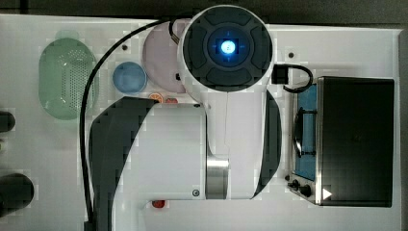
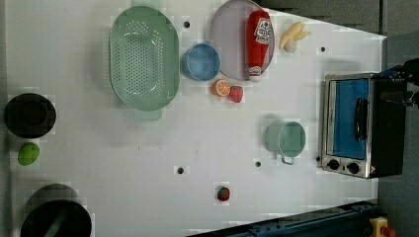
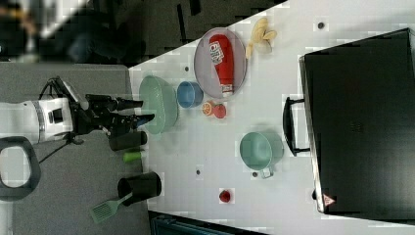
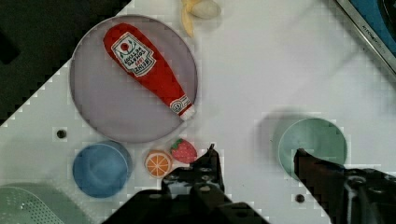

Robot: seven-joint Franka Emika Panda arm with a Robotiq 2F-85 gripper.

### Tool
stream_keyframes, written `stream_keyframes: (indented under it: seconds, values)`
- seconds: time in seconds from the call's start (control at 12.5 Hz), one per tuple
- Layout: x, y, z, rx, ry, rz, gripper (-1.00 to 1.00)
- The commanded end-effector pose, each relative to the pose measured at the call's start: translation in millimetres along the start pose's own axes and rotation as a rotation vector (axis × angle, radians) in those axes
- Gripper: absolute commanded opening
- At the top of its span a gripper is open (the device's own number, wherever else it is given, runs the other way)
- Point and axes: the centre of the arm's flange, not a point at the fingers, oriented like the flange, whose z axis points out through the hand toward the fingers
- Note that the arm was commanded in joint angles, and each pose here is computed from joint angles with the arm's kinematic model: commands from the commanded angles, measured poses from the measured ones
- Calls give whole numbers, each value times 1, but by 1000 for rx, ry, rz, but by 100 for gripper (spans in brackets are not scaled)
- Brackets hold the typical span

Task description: Drag mug right to left.

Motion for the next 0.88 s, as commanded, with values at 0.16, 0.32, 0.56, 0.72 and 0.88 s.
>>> stream_keyframes:
  seconds: [0.16, 0.32, 0.56, 0.72, 0.88]
  values:
    - [-38, 66, 18, -59, -71, 144, 80]
    - [-45, 71, 45, -96, -111, 122, 100]
    - [-54, 79, 99, -136, -169, 21, 100]
    - [-57, 82, 134, -128, -168, -28, 100]
    - [-61, 85, 168, -119, -170, -117, 100]
